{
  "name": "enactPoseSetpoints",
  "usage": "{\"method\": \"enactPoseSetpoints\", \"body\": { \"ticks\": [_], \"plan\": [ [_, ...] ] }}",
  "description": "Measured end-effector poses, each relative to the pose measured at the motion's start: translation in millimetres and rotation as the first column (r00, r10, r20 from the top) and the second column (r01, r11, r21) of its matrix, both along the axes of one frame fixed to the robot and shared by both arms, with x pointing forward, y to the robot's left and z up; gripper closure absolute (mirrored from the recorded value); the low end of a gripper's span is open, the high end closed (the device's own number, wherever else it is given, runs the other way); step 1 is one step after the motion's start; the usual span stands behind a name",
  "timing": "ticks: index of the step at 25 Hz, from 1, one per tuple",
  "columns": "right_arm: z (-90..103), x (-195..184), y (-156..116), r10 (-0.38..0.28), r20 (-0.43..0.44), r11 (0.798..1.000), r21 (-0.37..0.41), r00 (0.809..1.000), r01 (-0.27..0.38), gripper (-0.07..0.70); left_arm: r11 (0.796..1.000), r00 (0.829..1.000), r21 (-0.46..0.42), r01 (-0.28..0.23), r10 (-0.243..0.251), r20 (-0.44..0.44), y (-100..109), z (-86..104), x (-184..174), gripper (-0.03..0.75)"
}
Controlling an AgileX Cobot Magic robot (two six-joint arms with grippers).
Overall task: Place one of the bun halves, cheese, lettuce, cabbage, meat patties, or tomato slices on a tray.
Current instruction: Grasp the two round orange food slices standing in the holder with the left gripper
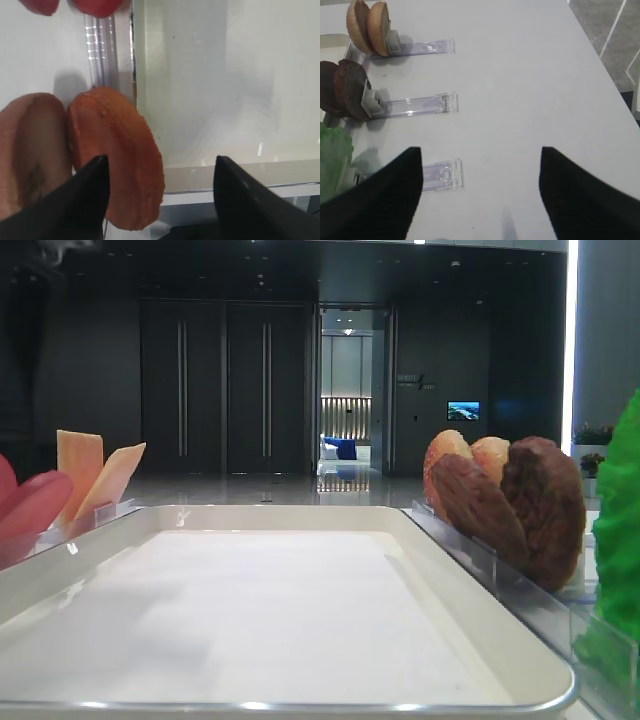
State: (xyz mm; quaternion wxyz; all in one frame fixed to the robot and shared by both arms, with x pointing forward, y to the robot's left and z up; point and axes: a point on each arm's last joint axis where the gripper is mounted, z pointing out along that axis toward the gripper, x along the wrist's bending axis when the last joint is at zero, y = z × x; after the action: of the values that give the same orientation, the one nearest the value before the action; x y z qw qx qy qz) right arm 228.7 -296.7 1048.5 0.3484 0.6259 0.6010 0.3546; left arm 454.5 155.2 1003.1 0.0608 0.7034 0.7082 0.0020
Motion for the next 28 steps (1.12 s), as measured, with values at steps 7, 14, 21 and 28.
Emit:
{"method": "enactPoseSetpoints", "body": {
  "ticks": [7, 14, 21, 28],
  "plan": [
    [0.0, 0, 0, 0.000, 0.000, 1.000, 0.000, 1.000, 0.000, 0.160, 1.000, 0.998, 0.012, -0.005, 0.006, -0.059, -7, -15.7, 3, 0.220],
    [0.0, 0, 0, 0.001, 0.000, 1.000, 0.001, 1.000, -0.001, 0.160, 0.999, 0.994, 0.051, 0.002, 0.004, -0.109, -4, -15.5, -2, 0.222],
    [0.0, 0, 0, 0.001, 0.000, 1.000, 0.001, 1.000, -0.001, 0.160, 0.993, 0.991, 0.113, 0.025, -0.010, -0.135, 4, -24.3, -8, 0.223],
    [0.0, 0, 0, 0.001, 0.000, 1.000, 0.001, 1.000, -0.001, 0.160, 0.994, 0.994, 0.106, 0.026, -0.015, -0.111, 4, -24.5, -5, 0.272]
  ]
}}
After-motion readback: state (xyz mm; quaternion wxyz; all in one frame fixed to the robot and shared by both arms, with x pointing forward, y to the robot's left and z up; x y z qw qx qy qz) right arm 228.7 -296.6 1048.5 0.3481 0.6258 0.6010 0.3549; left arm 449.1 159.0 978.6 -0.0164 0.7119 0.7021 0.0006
